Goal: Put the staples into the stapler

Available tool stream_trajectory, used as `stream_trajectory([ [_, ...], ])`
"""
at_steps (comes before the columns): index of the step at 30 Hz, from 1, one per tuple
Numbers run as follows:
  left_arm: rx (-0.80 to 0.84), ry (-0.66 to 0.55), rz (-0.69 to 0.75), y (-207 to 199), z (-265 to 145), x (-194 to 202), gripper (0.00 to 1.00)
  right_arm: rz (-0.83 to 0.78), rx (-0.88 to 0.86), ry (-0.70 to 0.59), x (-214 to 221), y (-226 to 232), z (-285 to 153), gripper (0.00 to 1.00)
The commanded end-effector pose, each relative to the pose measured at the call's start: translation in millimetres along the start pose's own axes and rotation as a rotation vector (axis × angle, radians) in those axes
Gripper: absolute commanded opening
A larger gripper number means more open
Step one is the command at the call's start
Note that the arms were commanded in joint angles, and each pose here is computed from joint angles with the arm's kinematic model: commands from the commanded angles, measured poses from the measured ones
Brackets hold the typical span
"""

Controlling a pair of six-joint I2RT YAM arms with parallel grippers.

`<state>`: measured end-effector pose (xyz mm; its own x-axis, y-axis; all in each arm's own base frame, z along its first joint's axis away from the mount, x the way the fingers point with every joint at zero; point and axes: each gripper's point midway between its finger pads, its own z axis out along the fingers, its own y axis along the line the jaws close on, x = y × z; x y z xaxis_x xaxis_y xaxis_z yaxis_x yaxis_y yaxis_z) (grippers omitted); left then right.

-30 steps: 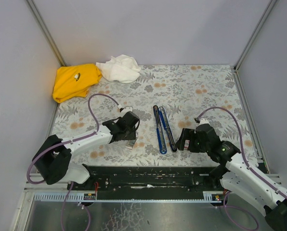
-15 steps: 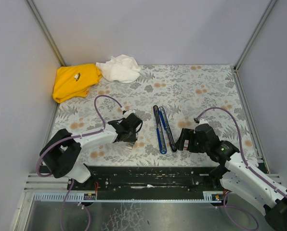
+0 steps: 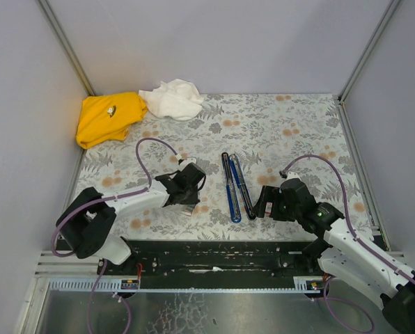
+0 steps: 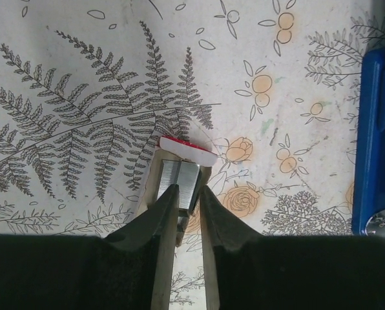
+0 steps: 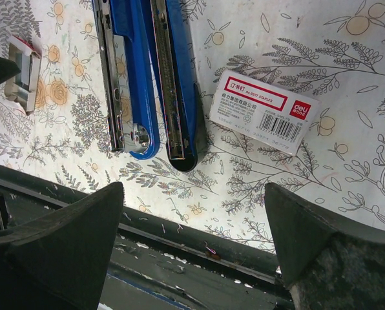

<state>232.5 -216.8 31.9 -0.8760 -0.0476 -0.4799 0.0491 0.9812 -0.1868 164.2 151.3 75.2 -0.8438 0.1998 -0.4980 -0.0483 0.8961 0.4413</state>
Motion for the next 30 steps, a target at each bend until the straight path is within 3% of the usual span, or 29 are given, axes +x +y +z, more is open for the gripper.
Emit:
stream_trajectory([
  [1,-0.003,-0.003,-0.016,1.0,8.3,1.2,0.18,0.008,-0.030,-0.028,-6.8,6.6,0.0,0.96],
  [11,-0.006,0.009,-0.012,2.0,11.8,5.4,0.14,0.011,-0.027,-0.027,-5.4,5.4,1.0,0.96],
  [30,-0.026,0.043,-0.007,6.4,20.5,15.8,0.18,0.009,-0.023,-0.026,-3.9,3.2,1.6,0.96],
])
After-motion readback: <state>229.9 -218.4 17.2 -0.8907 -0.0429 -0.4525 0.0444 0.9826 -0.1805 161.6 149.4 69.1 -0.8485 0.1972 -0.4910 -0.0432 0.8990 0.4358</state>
